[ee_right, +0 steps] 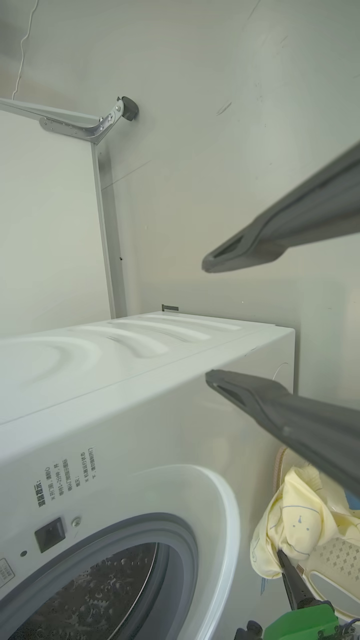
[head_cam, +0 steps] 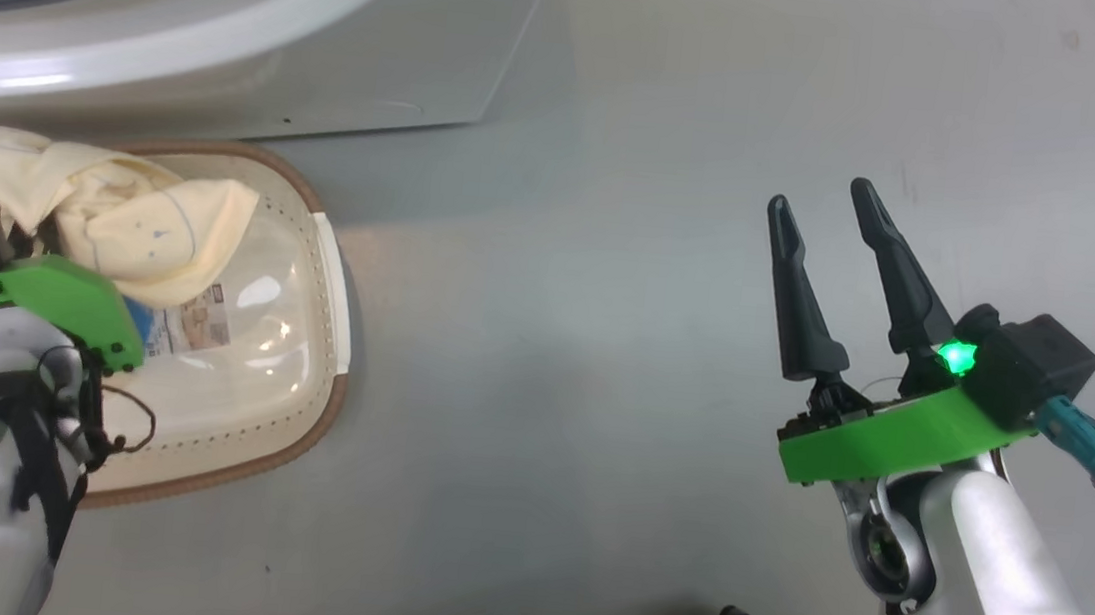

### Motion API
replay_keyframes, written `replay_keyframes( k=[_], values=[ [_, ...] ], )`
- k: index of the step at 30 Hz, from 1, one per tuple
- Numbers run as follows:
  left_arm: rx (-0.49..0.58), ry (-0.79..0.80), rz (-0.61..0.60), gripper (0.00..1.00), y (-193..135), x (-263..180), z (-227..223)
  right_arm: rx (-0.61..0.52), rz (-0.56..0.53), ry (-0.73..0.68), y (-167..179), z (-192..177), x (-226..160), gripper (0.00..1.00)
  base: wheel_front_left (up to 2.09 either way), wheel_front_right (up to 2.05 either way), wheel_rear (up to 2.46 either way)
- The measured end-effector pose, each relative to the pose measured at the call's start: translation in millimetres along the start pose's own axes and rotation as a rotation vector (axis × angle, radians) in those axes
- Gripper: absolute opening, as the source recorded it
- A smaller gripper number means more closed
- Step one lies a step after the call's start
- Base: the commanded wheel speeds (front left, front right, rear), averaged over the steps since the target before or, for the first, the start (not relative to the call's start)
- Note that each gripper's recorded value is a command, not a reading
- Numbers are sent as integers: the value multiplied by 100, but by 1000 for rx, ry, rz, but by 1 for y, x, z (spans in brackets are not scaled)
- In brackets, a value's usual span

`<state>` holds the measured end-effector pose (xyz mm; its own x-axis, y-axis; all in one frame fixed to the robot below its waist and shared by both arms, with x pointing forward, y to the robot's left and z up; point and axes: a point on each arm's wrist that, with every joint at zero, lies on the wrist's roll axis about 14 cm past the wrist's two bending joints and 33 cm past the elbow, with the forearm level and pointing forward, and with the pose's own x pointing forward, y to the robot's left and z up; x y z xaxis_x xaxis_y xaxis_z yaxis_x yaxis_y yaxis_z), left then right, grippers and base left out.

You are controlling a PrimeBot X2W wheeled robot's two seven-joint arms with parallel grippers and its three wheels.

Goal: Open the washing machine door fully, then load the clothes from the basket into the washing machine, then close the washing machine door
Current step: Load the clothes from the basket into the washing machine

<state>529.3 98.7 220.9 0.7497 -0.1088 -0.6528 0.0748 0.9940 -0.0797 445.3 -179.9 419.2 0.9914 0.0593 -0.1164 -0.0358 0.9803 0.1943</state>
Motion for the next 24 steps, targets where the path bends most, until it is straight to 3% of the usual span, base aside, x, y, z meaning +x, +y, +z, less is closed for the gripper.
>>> replay_keyframes(
  k=[8,24],
  values=[
    [-22,-239,-17,0,-3,-50,66,0,9,-27,9,20,-18,100,0,0,0],
    [-21,-498,-31,0,-3,-179,101,-22,48,-94,31,64,-65,100,0,0,0]
  ],
)
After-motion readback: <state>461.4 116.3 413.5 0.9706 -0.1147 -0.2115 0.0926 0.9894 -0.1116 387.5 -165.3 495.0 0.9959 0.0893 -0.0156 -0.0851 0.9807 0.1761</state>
